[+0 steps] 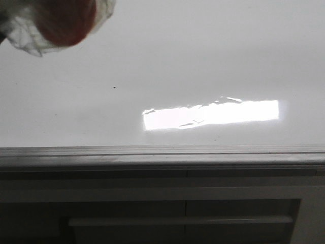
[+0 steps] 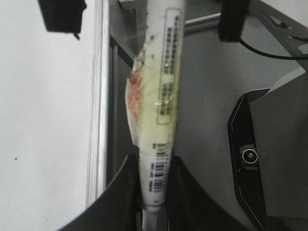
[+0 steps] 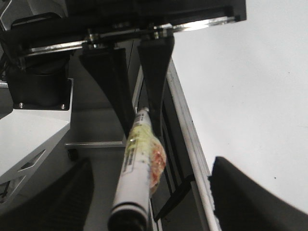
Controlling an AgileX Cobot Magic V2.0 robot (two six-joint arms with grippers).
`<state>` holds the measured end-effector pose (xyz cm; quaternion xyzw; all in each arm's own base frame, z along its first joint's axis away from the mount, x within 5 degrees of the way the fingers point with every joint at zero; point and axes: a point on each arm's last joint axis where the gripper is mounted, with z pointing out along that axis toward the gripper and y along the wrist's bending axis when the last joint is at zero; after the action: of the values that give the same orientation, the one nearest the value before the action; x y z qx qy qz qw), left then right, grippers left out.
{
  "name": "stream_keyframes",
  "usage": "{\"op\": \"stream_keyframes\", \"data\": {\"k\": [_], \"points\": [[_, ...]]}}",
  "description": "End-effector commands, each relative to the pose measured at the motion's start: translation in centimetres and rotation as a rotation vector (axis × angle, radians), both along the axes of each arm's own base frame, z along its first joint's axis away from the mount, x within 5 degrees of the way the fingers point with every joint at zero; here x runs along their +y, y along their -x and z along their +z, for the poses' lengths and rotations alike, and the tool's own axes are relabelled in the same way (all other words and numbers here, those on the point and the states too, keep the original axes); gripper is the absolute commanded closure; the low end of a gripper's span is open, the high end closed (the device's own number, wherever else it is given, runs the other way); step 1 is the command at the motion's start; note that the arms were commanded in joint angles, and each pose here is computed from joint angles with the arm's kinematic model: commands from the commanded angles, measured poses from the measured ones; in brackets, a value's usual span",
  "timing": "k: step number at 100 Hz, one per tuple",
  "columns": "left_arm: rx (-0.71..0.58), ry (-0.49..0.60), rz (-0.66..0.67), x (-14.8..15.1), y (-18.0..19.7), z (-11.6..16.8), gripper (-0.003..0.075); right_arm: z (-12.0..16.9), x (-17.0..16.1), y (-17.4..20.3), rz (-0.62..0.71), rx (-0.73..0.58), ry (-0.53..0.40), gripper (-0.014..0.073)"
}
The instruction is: Write number 0 on whiteboard
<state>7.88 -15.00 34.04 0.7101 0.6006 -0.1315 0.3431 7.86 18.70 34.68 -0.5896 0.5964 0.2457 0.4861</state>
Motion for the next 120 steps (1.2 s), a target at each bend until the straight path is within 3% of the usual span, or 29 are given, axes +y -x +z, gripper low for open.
{"op": "stream_keyframes", "data": {"k": [1, 27, 55, 76, 120], "points": [[-0.018, 0.089, 0.0, -0.2, 0.2, 1.4, 0.074, 2.2, 0.0, -0.2, -0.023, -0.055, -0.117, 0.0152], [0.005, 0.121, -0.045, -0.5, 0.6, 1.6, 0.074, 2.1, 0.1, -0.2, -0.024, -0.048, -0.117, 0.0158], [0.01, 0.13, -0.055, -0.5, 0.7, 1.7, 0.074, 0.7, 0.8, -0.3, -0.002, 0.013, -0.027, 0.0303], [0.016, 0.134, -0.055, -0.6, 0.8, 1.7, 0.074, 0.7, 1.0, -0.5, -0.008, 0.01, -0.036, 0.0363], [0.026, 0.12, -0.054, -0.9, 0.6, 1.4, 0.074, 1.1, 1.1, -0.6, -0.023, -0.009, -0.079, 0.0361]]}}
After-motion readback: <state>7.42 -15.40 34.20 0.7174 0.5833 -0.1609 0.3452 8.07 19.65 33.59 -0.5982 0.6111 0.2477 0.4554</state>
